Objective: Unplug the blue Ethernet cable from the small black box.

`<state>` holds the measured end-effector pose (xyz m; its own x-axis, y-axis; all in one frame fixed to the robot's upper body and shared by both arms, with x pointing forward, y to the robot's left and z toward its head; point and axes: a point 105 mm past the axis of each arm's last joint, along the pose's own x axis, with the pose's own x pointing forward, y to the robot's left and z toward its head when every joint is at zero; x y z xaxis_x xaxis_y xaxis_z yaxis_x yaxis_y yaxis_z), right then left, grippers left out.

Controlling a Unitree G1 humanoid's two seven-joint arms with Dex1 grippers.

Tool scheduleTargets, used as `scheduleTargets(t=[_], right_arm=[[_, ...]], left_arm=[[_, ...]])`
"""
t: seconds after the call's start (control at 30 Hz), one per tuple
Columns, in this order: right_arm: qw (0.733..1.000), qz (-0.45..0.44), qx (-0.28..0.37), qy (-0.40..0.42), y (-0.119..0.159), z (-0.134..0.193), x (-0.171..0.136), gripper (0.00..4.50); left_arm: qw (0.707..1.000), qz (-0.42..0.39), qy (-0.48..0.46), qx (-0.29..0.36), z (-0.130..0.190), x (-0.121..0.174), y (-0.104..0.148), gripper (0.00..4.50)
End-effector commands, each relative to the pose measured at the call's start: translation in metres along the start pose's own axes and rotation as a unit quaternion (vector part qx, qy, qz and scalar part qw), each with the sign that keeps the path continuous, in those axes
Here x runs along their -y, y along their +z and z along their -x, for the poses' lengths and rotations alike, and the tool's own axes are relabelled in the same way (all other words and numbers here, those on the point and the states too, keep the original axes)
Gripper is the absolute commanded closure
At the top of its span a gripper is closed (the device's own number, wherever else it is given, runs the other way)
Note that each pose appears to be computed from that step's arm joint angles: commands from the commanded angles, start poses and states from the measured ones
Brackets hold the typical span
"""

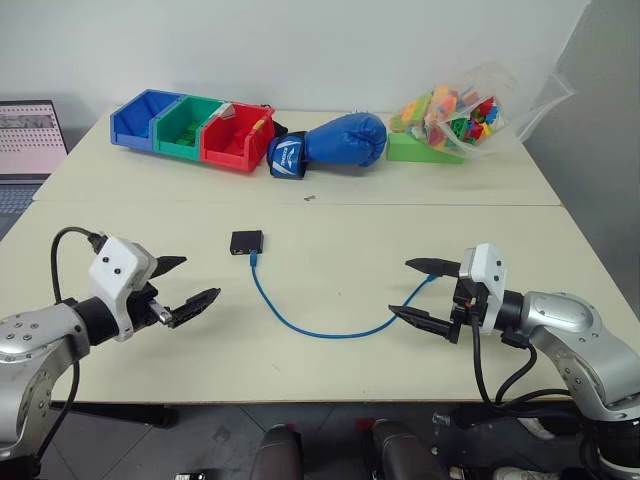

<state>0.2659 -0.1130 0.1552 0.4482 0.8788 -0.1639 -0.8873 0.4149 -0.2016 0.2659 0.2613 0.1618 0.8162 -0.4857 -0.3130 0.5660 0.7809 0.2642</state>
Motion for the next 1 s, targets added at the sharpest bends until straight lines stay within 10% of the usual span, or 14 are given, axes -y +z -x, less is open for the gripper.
scheduleTargets(t=[0.03, 0.37, 1.0], right_arm=[[1.0, 0.019, 0.01, 0.009, 0.011, 0.001, -0.002, 0.03], [0.999, 0.02, 0.005, 0.037, 0.007, -0.016, -0.013, 0.03], [0.993, 0.046, -0.061, 0.087, -0.037, -0.159, -0.064, 0.03]], left_arm=[[0.999, -0.021, -0.003, 0.029, 0.0, 0.003, 0.016, 0.0], [0.999, -0.034, -0.002, 0.014, 0.0, 0.007, 0.008, 0.0], [0.995, -0.047, -0.091, 0.003, 0.012, 0.005, -0.005, 0.0]])
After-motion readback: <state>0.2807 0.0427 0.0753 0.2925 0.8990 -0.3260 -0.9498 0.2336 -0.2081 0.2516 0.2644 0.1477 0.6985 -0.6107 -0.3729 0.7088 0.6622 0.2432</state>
